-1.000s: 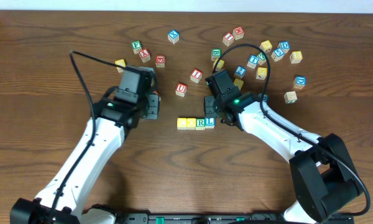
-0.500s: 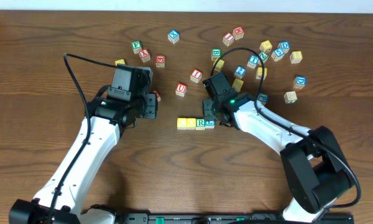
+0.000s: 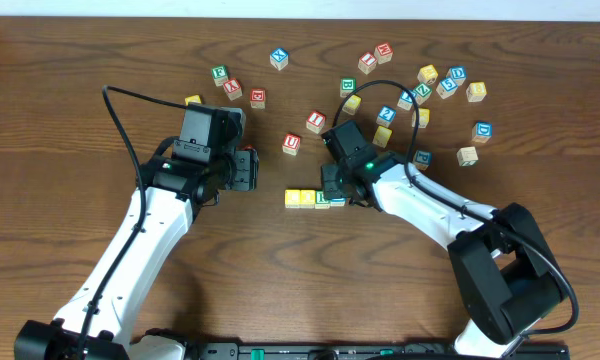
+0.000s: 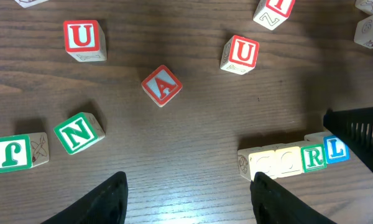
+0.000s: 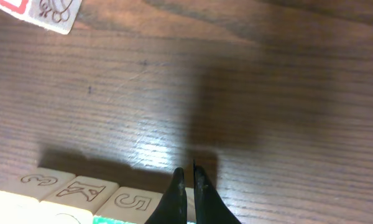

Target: Spell out CORL

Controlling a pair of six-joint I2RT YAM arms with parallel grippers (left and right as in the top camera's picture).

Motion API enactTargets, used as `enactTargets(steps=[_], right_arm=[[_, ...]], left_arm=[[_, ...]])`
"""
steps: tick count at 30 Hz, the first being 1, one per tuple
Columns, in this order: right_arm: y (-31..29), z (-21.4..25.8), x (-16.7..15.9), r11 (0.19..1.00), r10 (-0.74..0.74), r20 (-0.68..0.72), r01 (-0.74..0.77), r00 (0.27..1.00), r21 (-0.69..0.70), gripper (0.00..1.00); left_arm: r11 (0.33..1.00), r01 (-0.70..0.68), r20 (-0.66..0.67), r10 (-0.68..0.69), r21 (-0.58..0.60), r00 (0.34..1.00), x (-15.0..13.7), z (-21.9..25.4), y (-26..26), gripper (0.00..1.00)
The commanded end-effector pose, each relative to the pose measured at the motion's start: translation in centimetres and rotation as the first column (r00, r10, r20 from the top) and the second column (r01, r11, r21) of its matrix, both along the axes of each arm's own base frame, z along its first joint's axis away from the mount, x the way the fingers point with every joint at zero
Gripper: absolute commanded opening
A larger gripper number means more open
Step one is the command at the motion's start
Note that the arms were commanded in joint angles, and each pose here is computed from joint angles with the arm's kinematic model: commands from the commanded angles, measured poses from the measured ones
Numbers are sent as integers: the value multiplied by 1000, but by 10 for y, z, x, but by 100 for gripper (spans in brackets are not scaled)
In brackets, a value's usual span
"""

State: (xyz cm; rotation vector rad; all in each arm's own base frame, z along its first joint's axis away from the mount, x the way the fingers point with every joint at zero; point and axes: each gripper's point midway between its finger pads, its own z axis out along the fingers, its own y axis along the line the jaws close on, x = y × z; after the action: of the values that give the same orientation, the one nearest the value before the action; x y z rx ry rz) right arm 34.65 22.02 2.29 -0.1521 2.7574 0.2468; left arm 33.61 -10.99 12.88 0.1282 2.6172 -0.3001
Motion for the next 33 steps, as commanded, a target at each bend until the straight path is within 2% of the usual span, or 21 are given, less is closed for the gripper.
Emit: enactTargets(steps=[1, 33], right_arm=[[6, -4, -8, 999, 30, -10, -31, 999, -11, 1], [-3, -5, -8, 998, 12, -4, -12, 1000, -58, 1]], left_arm=[[1000, 10, 8, -10, -5, 1000, -1, 3, 0, 63], [1000, 10, 8, -10, -5, 1000, -1, 3, 0, 64]])
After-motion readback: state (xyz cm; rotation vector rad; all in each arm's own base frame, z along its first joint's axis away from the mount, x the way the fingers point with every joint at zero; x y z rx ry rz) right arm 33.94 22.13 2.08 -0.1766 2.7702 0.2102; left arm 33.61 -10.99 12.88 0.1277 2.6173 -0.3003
